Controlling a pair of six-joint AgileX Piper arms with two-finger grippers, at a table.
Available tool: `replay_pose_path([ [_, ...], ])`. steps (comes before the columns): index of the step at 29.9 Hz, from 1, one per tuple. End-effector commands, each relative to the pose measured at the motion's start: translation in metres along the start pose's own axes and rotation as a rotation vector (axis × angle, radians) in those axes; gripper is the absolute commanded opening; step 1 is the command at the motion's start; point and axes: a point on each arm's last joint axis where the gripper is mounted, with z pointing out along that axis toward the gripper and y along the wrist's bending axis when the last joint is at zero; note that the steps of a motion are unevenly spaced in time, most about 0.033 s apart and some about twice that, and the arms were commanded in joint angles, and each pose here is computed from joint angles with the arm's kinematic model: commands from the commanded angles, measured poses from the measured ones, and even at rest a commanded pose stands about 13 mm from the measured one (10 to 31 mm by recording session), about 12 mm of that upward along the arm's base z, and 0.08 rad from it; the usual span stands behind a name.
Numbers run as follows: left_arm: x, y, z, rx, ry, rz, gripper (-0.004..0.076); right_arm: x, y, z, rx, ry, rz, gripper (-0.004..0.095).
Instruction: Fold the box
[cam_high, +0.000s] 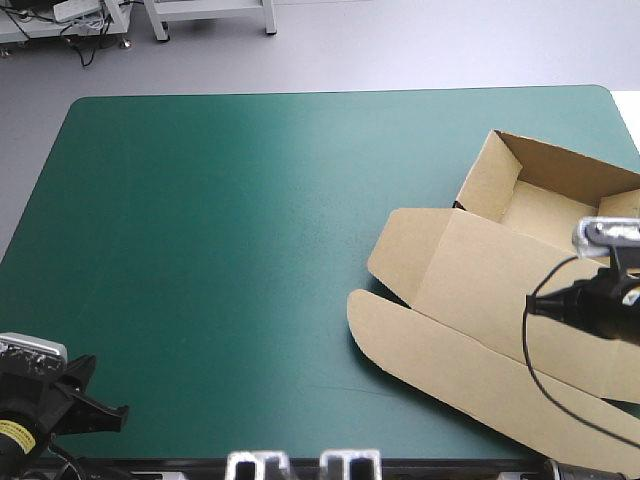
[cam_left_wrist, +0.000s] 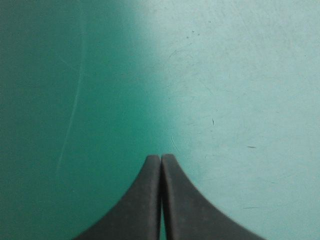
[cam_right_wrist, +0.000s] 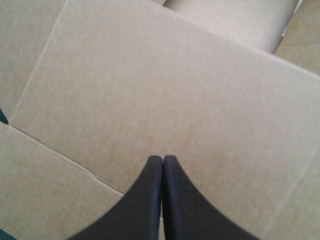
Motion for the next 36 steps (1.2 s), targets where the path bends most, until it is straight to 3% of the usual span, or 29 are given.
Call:
replay_pose_path([
  [1,-0.002,0.000,-0.006,0.008,-0.130,-0.016,-0.0010,0.021,0.005,-0.006,0.003,-0.084,0.013,-0.0015],
  [8,0.020,-0.012,0.011,0.106,-0.135,-0.038,-0.0010,0.070,0.010,0.004,0.015,-0.120,0.005,-0.0015],
  [18,0.022,-0.013,0.012,0.118,-0.125,-0.012,-0.0010,0.119,0.009,0.017,0.085,-0.146,-0.029,-0.0015],
  [22,0.023,-0.015,0.012,0.136,-0.115,-0.021,-0.0010,0.120,0.009,0.015,0.095,-0.234,-0.022,-0.0015],
  [36,0.024,-0.016,0.012,0.146,-0.105,-0.026,-0.0010,0.121,0.009,0.017,0.093,-0.225,-0.014,-0.0015],
])
